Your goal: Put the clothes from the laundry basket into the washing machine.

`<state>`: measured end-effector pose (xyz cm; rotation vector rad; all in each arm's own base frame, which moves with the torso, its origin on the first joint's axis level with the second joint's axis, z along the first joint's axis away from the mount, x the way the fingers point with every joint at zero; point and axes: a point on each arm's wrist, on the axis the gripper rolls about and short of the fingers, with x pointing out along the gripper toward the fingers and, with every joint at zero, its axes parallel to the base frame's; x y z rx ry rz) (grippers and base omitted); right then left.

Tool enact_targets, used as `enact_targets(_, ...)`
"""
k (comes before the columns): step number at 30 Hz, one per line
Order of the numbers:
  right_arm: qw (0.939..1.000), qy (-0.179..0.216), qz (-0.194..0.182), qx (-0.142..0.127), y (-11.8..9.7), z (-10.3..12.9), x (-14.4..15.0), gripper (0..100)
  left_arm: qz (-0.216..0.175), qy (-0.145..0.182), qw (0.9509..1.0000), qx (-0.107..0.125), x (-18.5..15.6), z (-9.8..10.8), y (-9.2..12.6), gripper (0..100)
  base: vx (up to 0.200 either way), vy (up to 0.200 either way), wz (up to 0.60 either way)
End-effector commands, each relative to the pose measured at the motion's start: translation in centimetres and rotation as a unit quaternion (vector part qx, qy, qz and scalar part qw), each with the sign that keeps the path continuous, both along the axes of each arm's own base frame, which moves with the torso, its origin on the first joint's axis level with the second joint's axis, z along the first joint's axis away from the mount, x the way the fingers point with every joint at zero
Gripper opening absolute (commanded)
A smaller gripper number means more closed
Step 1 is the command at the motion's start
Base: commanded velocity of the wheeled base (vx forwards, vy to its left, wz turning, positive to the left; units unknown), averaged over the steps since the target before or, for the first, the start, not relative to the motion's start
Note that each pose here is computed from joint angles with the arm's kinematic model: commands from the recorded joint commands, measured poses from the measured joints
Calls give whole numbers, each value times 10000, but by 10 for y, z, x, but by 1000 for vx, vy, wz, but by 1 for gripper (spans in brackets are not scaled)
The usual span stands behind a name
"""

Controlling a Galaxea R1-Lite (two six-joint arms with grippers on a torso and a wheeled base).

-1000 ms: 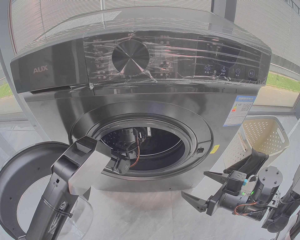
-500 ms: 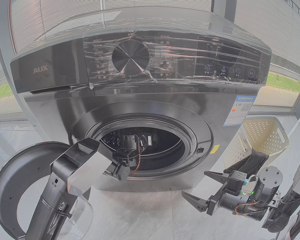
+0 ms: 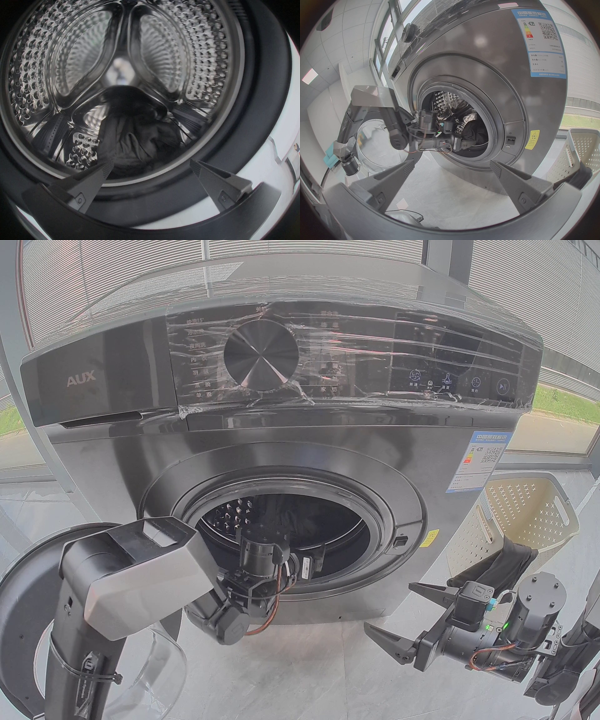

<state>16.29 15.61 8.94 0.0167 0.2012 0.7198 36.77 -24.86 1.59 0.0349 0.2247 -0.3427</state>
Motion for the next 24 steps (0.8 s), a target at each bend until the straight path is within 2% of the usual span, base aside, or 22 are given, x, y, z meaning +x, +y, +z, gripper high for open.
enact_targets(1, 10000, 29, -2, -22, -1, -1, -2, 100, -576, -118, 9982, -127, -67, 39, -7, 100, 0, 0, 0)
enact_targets(6, 10000, 39, -17, -34, -2, -1, -2, 100, -865, -168, 9959, -188, -104, 51, -1, 100, 0, 0, 0)
enact_targets(10, 10000, 28, -54, -35, -5, -1, -3, 100, -1009, -268, 9936, -440, -130, 75, 8, 100, 0, 0, 0)
enact_targets(13, 9999, 7, -123, -24, -6, 0, -2, 100, -1045, -328, 9915, -698, -147, 94, 19, 100, 0, 0, 0)
enact_targets(15, 9998, -16, -196, -27, -10, 2, -2, 100, -1030, -348, 9905, -841, -161, 106, 34, 100, 0, 0, 0)
enact_targets(19, 9994, 106, -250, -190, -21, -3, -11, 100, -858, -508, 9900, -993, -181, 124, 67, 100, 0, 0, 0)
enact_targets(21, 9994, 106, -250, -190, -21, -3, -11, 100, -858, -508, 9900, -993, -181, 124, 67, 100, 0, 0, 0)
enact_targets(22, 9974, 40, -697, -200, -27, -2, -4, 100, -521, -601, 9910, -1079, -186, 132, 94, 100, 0, 0, 0)
enact_targets(24, 9953, -10, -954, -190, -31, 0, -1, 100, -349, -616, 9902, -1207, -185, 134, 103, 100, 0, 0, 0)
